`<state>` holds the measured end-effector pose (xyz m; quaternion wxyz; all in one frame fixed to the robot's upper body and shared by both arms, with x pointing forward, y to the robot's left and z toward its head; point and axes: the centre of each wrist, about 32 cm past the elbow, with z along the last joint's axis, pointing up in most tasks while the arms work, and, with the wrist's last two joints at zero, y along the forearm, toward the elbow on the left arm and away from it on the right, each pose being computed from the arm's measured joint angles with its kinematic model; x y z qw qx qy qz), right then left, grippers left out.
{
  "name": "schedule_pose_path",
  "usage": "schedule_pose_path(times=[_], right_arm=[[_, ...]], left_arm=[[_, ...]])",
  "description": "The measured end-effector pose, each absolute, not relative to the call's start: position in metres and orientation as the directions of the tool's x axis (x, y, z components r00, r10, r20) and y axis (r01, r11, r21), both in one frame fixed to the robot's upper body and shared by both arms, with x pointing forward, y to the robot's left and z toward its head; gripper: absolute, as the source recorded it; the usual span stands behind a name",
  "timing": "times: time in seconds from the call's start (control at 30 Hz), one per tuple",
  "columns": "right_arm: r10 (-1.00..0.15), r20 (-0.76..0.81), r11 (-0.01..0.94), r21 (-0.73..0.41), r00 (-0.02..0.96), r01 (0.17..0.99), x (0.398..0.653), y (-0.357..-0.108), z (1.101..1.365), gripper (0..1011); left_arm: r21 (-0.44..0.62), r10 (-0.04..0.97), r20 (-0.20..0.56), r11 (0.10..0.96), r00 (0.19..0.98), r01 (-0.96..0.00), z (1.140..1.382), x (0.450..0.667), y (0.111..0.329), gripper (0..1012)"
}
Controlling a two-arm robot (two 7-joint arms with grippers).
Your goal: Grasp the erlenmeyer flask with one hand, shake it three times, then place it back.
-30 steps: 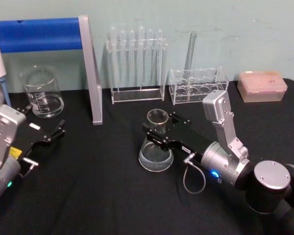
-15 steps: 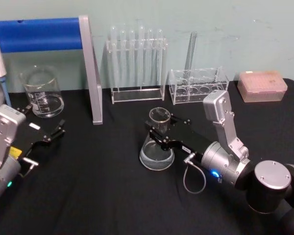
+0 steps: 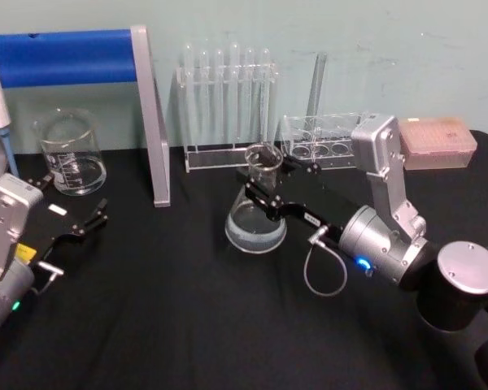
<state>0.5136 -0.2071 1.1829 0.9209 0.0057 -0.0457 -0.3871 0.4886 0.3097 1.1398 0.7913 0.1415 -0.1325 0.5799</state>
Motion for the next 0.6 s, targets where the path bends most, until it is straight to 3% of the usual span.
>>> schedule_pose_path(times=[0.6], right_arm=[[-0.746,0.086,0.666,0.065,0.661,0.743,0.513,-0.207,1.1905,456]], left_arm=[[0.07,0.88,0.374,0.287,0.292,-0.955,1.1398,0.4886,0.3097,1001]])
